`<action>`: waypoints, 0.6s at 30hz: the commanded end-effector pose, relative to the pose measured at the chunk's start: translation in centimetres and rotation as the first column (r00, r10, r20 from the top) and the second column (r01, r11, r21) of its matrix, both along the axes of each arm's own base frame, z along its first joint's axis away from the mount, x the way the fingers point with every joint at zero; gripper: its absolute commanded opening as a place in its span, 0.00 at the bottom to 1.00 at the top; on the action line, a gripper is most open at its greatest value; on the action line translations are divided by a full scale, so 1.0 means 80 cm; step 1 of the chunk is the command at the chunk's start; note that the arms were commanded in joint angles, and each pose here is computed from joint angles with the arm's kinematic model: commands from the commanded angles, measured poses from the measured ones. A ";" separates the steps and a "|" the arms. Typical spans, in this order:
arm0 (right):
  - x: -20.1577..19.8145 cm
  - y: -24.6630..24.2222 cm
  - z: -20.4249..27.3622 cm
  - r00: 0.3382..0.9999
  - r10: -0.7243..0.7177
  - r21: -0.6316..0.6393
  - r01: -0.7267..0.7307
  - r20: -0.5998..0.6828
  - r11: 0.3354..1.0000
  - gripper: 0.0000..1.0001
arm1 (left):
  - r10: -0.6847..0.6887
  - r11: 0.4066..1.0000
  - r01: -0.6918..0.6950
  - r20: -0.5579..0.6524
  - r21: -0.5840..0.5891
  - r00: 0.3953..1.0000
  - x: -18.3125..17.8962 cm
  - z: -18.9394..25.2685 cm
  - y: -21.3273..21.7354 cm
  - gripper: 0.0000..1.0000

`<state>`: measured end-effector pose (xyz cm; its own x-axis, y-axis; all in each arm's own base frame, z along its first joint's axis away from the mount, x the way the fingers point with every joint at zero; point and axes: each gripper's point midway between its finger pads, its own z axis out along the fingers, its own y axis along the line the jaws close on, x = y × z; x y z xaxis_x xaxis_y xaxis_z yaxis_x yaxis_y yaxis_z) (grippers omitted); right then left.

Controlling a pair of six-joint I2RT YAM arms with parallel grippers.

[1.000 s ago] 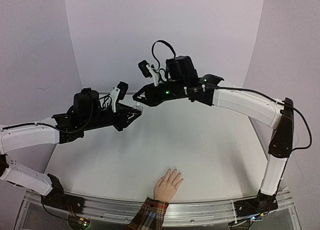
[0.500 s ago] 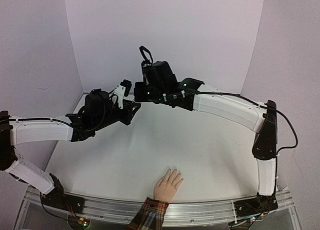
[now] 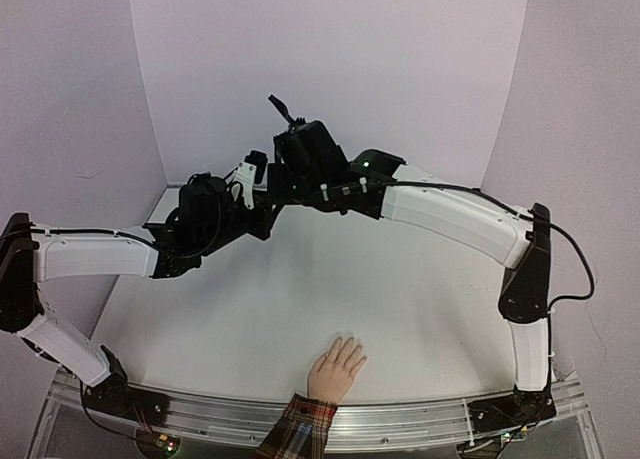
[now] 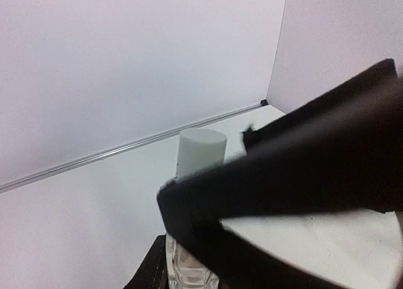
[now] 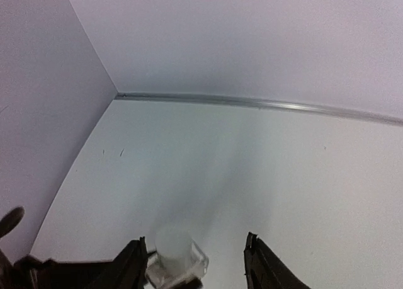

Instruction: Paint the nails

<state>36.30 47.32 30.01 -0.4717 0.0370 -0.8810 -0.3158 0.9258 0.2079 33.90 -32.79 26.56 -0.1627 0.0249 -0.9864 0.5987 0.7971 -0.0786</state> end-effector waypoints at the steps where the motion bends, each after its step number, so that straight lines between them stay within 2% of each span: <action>1: -0.062 -0.016 0.048 0.984 0.174 -0.008 -0.174 -0.027 0.985 0.76 | -0.034 0.982 0.051 0.092 -0.183 0.995 -0.016 0.093 0.004 0.00; 2: -0.067 -0.024 0.062 0.977 0.213 0.002 -0.213 -0.024 0.977 0.85 | -0.048 0.982 0.061 0.073 -0.181 0.996 -0.020 0.090 0.006 0.00; 4: -0.081 -0.035 0.079 0.951 0.307 -0.005 -0.308 -0.014 0.952 0.94 | -0.099 0.979 0.105 0.042 -0.173 0.994 -0.032 0.087 0.005 0.00; 8: -0.112 -0.059 0.086 0.848 0.529 -0.004 -0.529 -0.030 0.848 0.98 | -0.255 0.954 0.253 0.008 -0.161 0.967 -0.067 0.090 -0.003 0.00; 11: -0.142 -0.076 0.087 0.690 0.724 0.033 -0.723 -0.014 0.690 0.98 | -0.408 0.901 0.403 0.003 -0.159 0.913 -0.098 0.096 -0.013 0.00; 12: -0.162 -0.075 0.092 0.598 0.801 0.046 -0.801 0.006 0.598 0.98 | -0.464 0.873 0.459 0.008 -0.163 0.886 -0.110 0.100 -0.017 0.00; 13: -0.174 -0.080 0.098 0.537 0.843 0.044 -0.843 0.030 0.536 0.98 | -0.511 0.847 0.506 0.011 -0.165 0.859 -0.119 0.103 -0.020 0.00; 15: -0.196 -0.088 0.113 0.414 0.906 0.035 -0.910 0.088 0.412 0.96 | -0.640 0.753 0.637 0.043 -0.163 0.767 -0.149 0.112 -0.027 0.00; 18: -0.203 -0.097 0.131 0.312 0.939 0.060 -0.950 0.142 0.306 0.86 | -0.771 0.612 0.774 0.096 -0.165 0.630 -0.186 0.129 -0.030 0.00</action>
